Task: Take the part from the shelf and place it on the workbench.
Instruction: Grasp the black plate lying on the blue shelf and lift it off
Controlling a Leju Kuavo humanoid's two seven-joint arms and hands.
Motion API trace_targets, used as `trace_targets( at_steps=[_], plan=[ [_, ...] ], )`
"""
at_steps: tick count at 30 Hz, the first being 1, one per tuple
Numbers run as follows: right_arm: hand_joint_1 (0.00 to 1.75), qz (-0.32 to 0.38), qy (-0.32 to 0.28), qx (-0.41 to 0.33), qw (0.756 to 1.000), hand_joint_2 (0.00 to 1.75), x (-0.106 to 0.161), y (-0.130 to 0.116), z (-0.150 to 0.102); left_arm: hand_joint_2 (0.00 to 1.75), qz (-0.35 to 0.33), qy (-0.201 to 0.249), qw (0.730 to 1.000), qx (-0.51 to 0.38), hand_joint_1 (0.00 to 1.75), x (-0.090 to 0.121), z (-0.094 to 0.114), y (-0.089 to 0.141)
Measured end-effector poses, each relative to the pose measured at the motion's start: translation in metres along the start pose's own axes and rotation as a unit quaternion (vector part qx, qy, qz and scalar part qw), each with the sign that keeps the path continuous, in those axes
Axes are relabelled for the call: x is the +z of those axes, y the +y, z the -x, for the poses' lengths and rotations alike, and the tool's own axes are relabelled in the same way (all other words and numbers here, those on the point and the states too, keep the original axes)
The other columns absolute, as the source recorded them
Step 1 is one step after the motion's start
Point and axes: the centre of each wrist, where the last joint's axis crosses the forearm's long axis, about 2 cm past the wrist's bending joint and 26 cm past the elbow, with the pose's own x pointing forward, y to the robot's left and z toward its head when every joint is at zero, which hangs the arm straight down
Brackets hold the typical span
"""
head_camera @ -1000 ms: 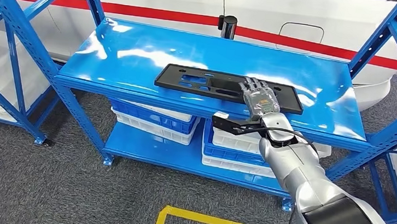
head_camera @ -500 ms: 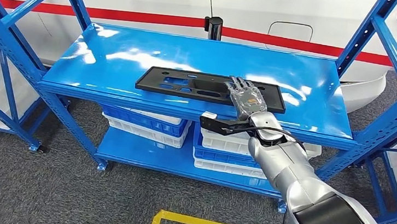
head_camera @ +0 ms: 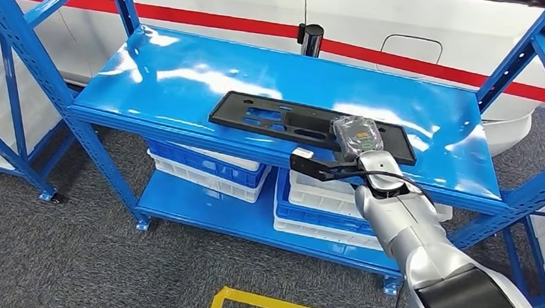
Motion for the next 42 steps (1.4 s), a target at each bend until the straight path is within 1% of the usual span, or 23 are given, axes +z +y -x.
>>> trace_targets(
  at_steps=[1, 4, 7, 11, 16, 20, 21, 22, 25, 27, 31, 34, 37, 39, 42],
  plan=[
    [1.52, 0.002, 0.001, 0.000, 1.000, 1.75, -0.001, -0.002, 0.001, 0.00, 0.001, 0.000, 1.000, 0.000, 0.00, 0.000, 0.000, -0.001],
    [1.40, 0.005, 0.001, 0.002, 1.000, 1.75, -0.002, -0.006, 0.003, 0.00, 0.002, 0.000, 1.000, 0.000, 0.00, 0.000, 0.000, -0.002],
    [1.38, 0.007, 0.001, 0.002, 1.000, 1.75, -0.003, -0.008, 0.003, 0.00, 0.003, 0.000, 1.000, 0.000, 0.00, 0.000, 0.000, -0.003],
    [1.43, 0.010, -0.002, 0.001, 1.000, 1.75, -0.003, -0.009, 0.001, 0.00, 0.001, 0.000, 1.000, 0.000, 0.00, 0.000, 0.000, -0.002],
    [1.42, 0.012, -0.012, -0.002, 1.000, 1.75, -0.002, -0.006, -0.002, 0.00, -0.003, 0.001, 1.000, 0.001, 0.00, 0.001, 0.000, -0.001],
    [1.57, 0.013, -0.013, -0.003, 1.000, 1.75, -0.003, -0.007, -0.002, 0.00, -0.004, 0.000, 1.000, 0.002, 0.00, 0.001, 0.000, -0.002],
    [1.55, 0.015, -0.014, -0.004, 1.000, 1.75, -0.003, -0.007, -0.002, 0.00, -0.007, -0.002, 1.000, 0.000, 0.00, 0.001, 0.000, -0.002],
    [1.53, 0.019, -0.018, -0.006, 1.000, 1.75, -0.003, -0.007, -0.002, 0.44, -0.011, -0.007, 1.000, -0.003, 0.00, 0.001, 0.001, -0.003],
    [1.49, 0.050, -0.046, -0.016, 0.998, 1.75, -0.003, -0.011, -0.003, 1.75, -0.036, -0.040, 0.998, -0.021, 0.00, 0.002, 0.001, -0.001],
    [1.47, 0.080, -0.069, -0.024, 0.994, 1.75, -0.005, -0.018, -0.004, 1.75, -0.053, -0.053, 0.997, -0.029, 0.00, 0.002, 0.001, 0.000],
    [1.44, 0.143, -0.108, -0.045, 0.983, 1.75, -0.010, -0.046, -0.007, 1.75, -0.072, -0.052, 0.996, -0.033, 0.00, 0.003, 0.003, 0.002],
    [1.40, 0.188, -0.122, -0.058, 0.973, 1.75, -0.010, -0.071, -0.005, 1.75, -0.077, -0.052, 0.995, -0.038, 0.00, 0.003, 0.003, 0.002],
    [1.39, 0.224, -0.129, -0.061, 0.964, 1.75, -0.007, -0.092, 0.002, 1.75, -0.075, -0.054, 0.995, -0.042, 0.00, 0.003, 0.003, 0.003],
    [1.38, 0.238, -0.130, -0.060, 0.961, 1.75, -0.004, -0.100, 0.008, 1.75, -0.074, -0.054, 0.995, -0.043, 0.00, 0.003, 0.003, 0.003],
    [1.38, 0.251, -0.129, -0.061, 0.957, 1.75, -0.001, -0.105, 0.015, 1.75, -0.074, -0.054, 0.995, -0.045, 0.00, 0.003, 0.003, 0.003]
  ],
)
